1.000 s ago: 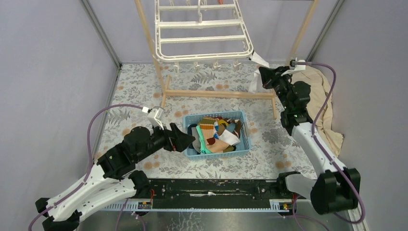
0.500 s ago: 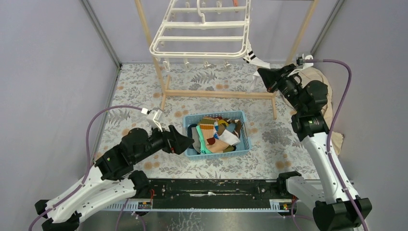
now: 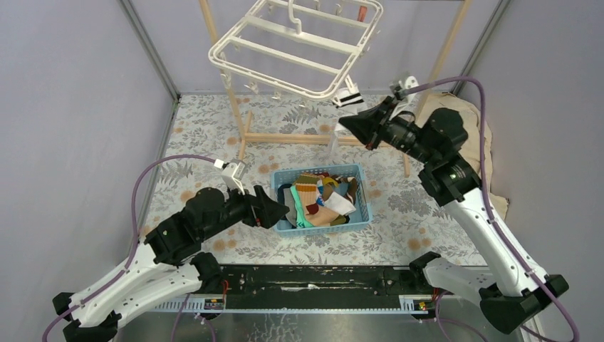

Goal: Remove the socks clipped to the hanger
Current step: Remove the sock from the hanger.

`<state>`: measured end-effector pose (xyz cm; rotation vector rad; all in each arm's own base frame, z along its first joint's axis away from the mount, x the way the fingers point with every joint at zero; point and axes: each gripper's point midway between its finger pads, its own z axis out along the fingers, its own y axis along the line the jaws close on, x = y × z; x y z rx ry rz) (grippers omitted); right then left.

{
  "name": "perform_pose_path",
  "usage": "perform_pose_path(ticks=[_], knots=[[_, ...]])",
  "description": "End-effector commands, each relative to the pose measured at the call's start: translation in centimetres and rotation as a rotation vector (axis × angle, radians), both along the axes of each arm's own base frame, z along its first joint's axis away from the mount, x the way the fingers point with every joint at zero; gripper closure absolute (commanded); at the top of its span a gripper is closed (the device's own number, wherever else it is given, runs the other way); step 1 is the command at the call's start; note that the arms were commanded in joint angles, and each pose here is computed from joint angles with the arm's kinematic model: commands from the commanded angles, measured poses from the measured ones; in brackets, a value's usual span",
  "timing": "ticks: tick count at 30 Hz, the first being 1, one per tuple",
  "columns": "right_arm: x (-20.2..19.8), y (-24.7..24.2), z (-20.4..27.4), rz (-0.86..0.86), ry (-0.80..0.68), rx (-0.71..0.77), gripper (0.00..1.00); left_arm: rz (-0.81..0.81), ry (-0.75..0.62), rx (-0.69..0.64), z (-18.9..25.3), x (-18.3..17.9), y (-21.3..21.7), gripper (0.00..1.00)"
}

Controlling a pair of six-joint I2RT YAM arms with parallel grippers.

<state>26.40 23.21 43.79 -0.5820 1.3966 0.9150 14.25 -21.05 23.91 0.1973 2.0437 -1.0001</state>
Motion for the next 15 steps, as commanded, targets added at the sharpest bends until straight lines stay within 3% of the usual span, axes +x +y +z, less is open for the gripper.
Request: perform_pose_path(ticks=[1,15], knots=[[-1.1,3.2,-0.5,0.083,-0.038,-0.060,1.00,0.015,-0.008,0.005,-0.3,0.3,0.2,0.01],[-2.8,15.7,-2.1,0.239,-0.095,-0.169,1.00,0.066,0.015,0.001,-0.9,-0.4,2.0,0.01]])
